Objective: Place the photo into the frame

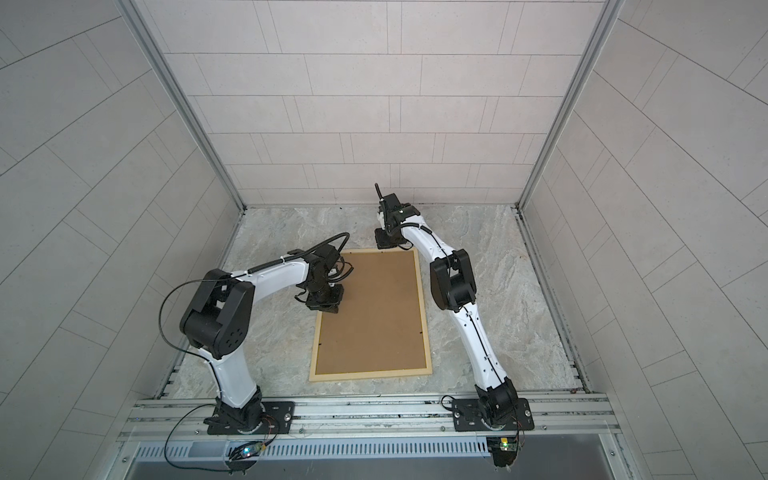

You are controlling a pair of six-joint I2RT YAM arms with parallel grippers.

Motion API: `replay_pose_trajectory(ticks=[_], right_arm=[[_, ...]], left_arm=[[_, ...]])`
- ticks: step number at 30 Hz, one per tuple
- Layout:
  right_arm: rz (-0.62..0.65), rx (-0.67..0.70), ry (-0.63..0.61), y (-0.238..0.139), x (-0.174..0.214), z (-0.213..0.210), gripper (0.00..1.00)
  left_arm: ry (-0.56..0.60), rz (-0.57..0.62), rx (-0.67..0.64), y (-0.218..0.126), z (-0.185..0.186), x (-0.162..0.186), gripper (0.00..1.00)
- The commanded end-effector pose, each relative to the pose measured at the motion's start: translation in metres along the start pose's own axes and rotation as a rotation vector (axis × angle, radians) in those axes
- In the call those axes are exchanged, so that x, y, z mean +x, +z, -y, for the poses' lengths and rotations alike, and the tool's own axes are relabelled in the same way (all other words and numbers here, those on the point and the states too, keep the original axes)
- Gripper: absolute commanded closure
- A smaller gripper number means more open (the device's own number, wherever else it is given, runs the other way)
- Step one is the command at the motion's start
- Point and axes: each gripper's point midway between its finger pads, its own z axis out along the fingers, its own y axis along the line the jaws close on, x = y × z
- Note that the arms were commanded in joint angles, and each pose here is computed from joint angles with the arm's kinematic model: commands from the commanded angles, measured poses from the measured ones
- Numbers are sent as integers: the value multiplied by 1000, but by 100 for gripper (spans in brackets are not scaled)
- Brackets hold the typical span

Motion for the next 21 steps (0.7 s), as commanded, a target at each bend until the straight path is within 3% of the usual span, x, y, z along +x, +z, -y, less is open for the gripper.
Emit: replay_pose_trajectory(ticks=[1, 21], right_arm=[[-35, 2, -6, 10, 10, 3, 100], [-98, 15, 19, 26, 33, 8, 100]], left_arm=[[-5, -21, -21, 8, -6, 0, 98], [-5, -16, -18, 6, -6, 1, 98]])
